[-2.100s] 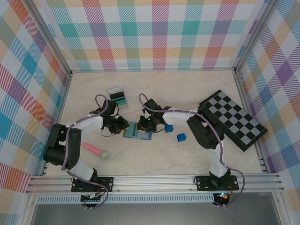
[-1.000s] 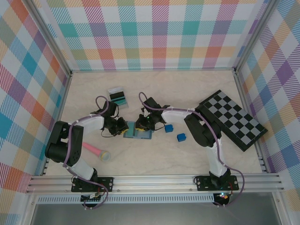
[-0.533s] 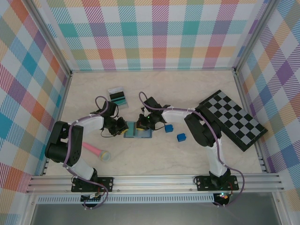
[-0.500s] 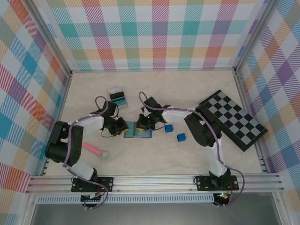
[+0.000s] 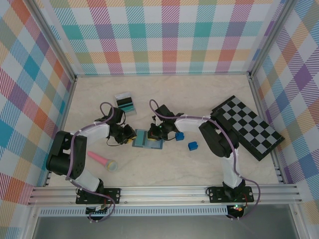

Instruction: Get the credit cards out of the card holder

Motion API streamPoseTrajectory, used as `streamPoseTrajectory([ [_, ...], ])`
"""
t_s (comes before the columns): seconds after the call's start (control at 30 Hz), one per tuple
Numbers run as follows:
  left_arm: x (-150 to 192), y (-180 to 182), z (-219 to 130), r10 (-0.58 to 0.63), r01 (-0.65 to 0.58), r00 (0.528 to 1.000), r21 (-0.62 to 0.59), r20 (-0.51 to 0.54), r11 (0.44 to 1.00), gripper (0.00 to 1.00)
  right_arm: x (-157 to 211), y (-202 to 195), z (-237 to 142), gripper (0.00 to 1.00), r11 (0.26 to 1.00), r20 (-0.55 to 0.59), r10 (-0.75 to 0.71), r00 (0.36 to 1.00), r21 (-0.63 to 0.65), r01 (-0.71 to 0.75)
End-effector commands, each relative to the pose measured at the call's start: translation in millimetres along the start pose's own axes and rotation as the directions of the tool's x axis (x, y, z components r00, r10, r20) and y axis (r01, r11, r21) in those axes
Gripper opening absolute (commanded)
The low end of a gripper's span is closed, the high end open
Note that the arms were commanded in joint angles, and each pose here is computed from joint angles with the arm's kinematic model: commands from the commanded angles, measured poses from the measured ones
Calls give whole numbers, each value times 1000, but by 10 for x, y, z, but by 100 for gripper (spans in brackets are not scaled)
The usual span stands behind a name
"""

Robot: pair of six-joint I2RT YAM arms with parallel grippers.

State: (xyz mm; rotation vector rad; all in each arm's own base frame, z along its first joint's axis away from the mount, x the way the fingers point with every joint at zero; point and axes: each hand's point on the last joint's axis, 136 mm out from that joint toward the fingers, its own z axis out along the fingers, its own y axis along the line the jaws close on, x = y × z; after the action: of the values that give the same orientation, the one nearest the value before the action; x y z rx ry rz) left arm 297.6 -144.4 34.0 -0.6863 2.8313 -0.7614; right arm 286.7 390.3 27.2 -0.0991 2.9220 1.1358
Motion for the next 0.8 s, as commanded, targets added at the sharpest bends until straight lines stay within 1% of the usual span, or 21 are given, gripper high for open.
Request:
streamPoseTrajectory([
  [0.0,-4,-103,-60,32,-32,999,42,1,999,19,-10,161,-79,5,996,7,-37,999,-80,37],
  [0.07,2,-83,-30,29,-29,1000,34,-9,999,19,-30,200,-77,9,994,11,-37,999,-99,38],
  [0.13,25,-34,18,19,-18,1000,18,-25,1000,18,-48,187,-55,13,996,12,-24,1000,-90,25],
  [0.23,67,19,89,5,-4,999,8,-50,1000,18,-66,134,-17,16,997,13,3,1000,-72,-2],
  [0.3,91,23,120,-2,3,998,16,-61,1000,18,-73,97,9,17,998,13,20,1000,-56,-20],
  [0.47,150,97,161,-21,20,997,-9,-81,1000,17,-98,-3,48,17,999,19,53,998,-7,-52],
  [0.57,189,150,180,-36,34,995,-24,-91,999,14,-95,12,76,17,998,9,54,999,-22,-53],
  [0.77,244,252,233,-60,54,993,-61,-105,997,12,-85,55,112,16,997,-7,51,999,-55,-51],
])
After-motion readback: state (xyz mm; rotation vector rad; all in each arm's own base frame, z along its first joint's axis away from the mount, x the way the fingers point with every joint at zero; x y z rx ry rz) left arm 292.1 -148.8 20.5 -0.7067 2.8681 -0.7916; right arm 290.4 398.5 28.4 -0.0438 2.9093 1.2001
